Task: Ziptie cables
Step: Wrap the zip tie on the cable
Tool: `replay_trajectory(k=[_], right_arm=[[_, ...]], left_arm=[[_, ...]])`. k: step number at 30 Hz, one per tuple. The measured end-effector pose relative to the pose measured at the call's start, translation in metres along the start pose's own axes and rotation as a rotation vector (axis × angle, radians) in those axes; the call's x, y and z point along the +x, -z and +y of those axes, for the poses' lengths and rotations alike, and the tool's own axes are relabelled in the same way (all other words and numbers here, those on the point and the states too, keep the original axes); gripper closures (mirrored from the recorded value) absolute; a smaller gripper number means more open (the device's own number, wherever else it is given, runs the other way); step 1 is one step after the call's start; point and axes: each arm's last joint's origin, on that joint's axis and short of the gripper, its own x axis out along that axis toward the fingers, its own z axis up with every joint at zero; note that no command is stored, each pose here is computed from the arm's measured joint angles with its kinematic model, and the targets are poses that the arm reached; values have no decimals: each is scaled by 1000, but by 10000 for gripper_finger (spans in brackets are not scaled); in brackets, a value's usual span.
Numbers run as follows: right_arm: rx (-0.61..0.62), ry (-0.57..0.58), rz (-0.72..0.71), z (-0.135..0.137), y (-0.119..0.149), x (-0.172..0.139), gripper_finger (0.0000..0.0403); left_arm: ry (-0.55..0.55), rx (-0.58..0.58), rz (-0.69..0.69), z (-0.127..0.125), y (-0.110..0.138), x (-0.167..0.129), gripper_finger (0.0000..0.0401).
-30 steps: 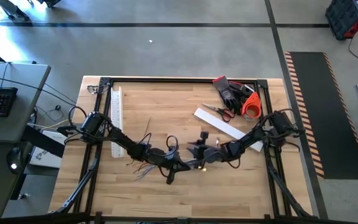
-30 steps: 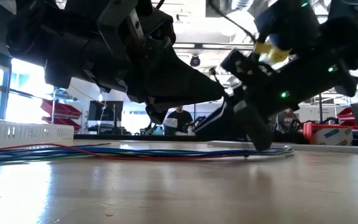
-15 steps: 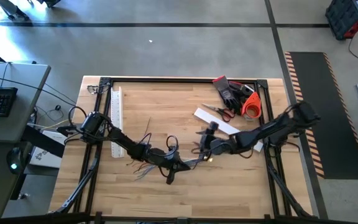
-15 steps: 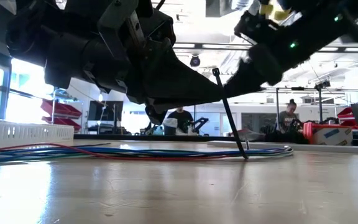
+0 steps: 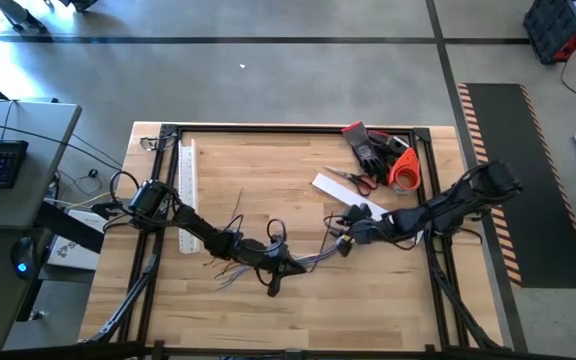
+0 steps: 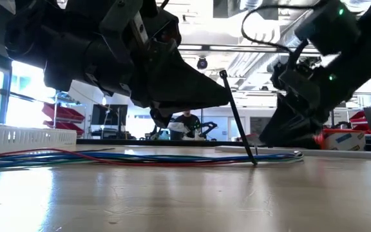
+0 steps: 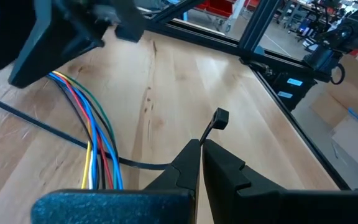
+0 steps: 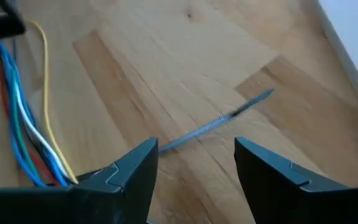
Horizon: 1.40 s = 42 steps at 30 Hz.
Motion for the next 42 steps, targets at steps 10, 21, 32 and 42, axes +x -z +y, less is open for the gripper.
replay_trajectory(k=[10, 21, 32, 42], right_arm=[[-10, 3, 2, -6, -5, 30, 206], [-52, -11, 16, -3, -5, 31, 343], [-127, -6, -3, 4, 0, 27, 402], [-396, -61, -198, 32, 2, 15, 403]], left_arm=[[4, 3, -21, -1, -2, 1, 401], [-19, -6, -41, -1, -5, 1, 401], [-19, -5, -41, -1, -5, 1, 401], [-20, -5, -41, -1, -5, 1, 401]])
